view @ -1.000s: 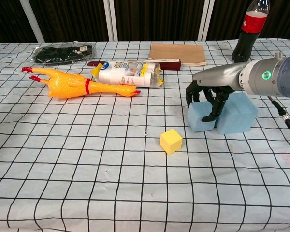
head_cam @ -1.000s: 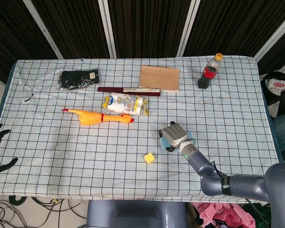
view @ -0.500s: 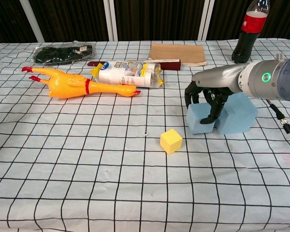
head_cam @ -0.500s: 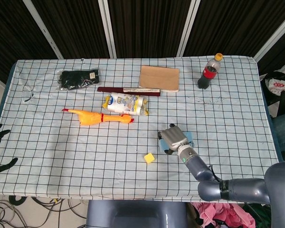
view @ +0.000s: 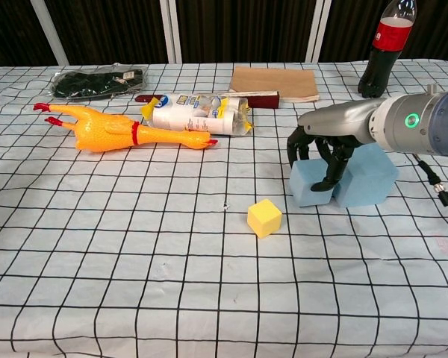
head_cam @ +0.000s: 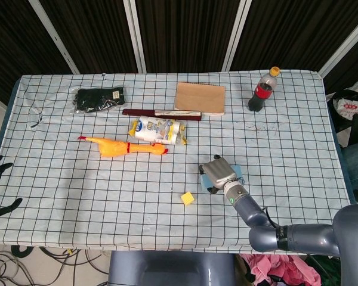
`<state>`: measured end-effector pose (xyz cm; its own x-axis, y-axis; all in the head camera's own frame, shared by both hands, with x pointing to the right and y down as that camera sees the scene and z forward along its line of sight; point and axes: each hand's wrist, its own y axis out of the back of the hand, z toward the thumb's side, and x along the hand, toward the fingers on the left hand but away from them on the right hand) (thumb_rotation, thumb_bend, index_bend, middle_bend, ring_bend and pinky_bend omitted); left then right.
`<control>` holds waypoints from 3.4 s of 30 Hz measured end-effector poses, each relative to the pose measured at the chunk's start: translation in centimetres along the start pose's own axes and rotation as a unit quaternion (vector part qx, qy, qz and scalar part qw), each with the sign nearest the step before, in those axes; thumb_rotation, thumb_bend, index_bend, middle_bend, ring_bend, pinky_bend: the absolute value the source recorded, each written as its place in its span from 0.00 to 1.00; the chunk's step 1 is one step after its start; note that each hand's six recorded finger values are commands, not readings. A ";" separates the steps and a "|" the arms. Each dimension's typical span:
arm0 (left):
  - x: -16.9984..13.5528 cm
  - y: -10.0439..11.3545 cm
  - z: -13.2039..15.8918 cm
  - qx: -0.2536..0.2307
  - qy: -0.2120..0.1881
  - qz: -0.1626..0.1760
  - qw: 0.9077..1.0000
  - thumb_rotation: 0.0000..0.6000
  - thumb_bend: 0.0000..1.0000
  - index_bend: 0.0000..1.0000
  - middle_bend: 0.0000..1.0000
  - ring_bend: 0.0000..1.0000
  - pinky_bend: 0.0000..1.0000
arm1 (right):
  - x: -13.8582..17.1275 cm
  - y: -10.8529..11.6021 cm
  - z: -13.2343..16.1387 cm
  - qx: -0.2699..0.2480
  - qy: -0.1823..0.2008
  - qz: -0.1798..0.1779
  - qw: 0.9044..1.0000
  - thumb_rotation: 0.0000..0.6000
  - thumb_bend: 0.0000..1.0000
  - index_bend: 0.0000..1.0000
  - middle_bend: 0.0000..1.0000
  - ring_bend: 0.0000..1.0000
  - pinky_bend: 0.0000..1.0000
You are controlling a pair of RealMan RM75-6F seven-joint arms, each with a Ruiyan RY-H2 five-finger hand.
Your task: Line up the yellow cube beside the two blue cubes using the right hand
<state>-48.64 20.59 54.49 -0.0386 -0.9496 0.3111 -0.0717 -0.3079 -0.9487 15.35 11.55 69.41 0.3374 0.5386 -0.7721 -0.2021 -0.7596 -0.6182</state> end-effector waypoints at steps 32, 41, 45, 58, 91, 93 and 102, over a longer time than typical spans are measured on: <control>-0.1 0.0 -0.1 0.000 0.002 -0.002 1.000 1.00 0.04 0.21 0.10 0.00 0.00 | 0.0 -0.1 0.1 0.003 -0.014 0.001 1.000 1.00 0.30 0.32 0.30 0.47 0.13; -0.1 0.0 -0.1 0.000 0.001 -0.001 1.000 1.00 0.04 0.21 0.10 0.00 0.00 | 0.1 -0.2 0.1 0.007 -0.022 0.009 1.000 1.00 0.29 0.23 0.27 0.47 0.13; -0.1 0.0 -0.1 0.000 0.001 -0.002 1.000 1.00 0.04 0.21 0.10 0.00 0.00 | 0.2 -0.3 0.1 0.010 -0.024 0.012 1.000 1.00 0.29 0.22 0.27 0.47 0.13; -0.2 0.1 -0.1 0.000 0.001 -0.001 1.000 1.00 0.04 0.21 0.10 0.00 0.00 | 0.9 0.5 0.5 0.013 -0.022 -0.001 1.000 1.00 0.29 0.22 0.22 0.45 0.13; -0.3 0.2 -0.1 -0.004 -0.002 -0.003 1.000 1.00 0.04 0.21 0.10 0.00 0.00 | 7.5 2.0 6.8 0.042 0.130 -0.095 0.986 1.00 0.22 0.25 0.09 0.22 0.13; -0.3 0.2 -0.1 -0.005 -0.002 -0.003 1.000 1.00 0.04 0.21 0.10 0.00 0.00 | 7.4 1.2 7.4 0.047 0.139 -0.094 0.985 1.00 0.22 0.25 0.09 0.22 0.13; -0.2 0.1 -0.2 -0.002 0.000 -0.002 1.000 1.00 0.04 0.21 0.10 0.00 0.00 | 5.7 -1.0 8.9 0.060 0.147 -0.082 0.984 1.00 0.22 0.26 0.11 0.23 0.13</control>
<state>-48.81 20.78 54.30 -0.0381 -0.9482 0.3153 -0.0762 -0.3119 -0.9471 9.30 18.63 64.26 0.6228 0.5075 -0.5955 -0.2241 -0.6134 -0.7573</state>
